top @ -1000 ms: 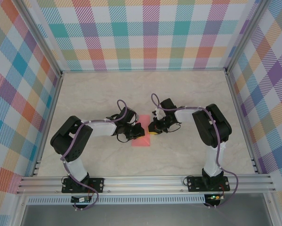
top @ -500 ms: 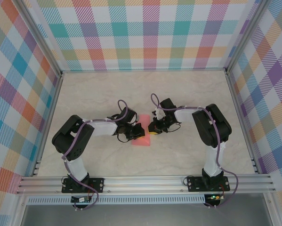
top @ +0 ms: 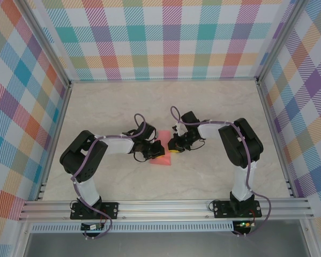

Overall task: Fold a paper plane with a square sheet of paper (pick it up from the middle)
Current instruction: Fold the triangle a second time at the center of the table.

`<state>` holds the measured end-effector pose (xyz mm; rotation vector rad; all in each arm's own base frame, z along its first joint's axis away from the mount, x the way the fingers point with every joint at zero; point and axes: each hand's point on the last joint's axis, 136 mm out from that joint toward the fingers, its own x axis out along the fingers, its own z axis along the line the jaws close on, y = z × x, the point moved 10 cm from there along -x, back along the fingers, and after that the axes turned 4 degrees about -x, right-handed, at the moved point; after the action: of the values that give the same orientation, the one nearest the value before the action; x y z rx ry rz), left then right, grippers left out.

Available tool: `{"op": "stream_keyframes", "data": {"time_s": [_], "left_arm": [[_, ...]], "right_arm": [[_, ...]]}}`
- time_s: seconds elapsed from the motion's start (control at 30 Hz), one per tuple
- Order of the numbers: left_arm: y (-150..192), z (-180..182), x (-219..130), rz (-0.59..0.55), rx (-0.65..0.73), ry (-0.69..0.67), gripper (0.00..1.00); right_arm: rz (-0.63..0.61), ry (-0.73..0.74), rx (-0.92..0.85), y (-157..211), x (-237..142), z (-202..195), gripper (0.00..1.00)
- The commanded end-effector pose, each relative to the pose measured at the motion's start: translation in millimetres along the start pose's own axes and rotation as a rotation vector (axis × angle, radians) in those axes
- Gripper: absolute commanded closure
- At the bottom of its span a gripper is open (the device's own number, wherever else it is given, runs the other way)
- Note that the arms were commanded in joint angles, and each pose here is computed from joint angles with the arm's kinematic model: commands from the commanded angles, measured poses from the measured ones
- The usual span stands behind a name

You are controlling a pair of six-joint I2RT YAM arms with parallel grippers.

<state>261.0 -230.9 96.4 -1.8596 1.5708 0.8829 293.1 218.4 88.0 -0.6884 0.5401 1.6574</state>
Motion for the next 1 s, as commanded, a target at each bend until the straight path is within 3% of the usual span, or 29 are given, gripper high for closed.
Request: {"op": "stream_keyframes", "data": {"time_s": [0.0, 0.17, 0.43, 0.77, 0.97], "left_arm": [[1, 14, 4, 0.013, -0.03, -0.09, 0.91], [2, 17, 4, 0.01, -0.04, -0.102, 0.92], [1, 16, 6, 0.01, -0.041, -0.098, 0.93], [1, 14, 3, 0.008, -0.035, -0.089, 0.93], [-2, -15, -17, -0.074, 0.081, 0.081, 0.92]], "right_arm": [[-0.034, 0.064, -0.021, -2, -14, 10, 0.81], [-0.113, 0.117, -0.048, -1, -32, 22, 0.8], [-0.044, 0.073, -0.065, 5, -12, 26, 0.94], [0.01, 0.112, -0.046, 2, 7, 14, 0.96], [0.051, 0.215, -0.033, 8, 14, -3, 0.97]]}}
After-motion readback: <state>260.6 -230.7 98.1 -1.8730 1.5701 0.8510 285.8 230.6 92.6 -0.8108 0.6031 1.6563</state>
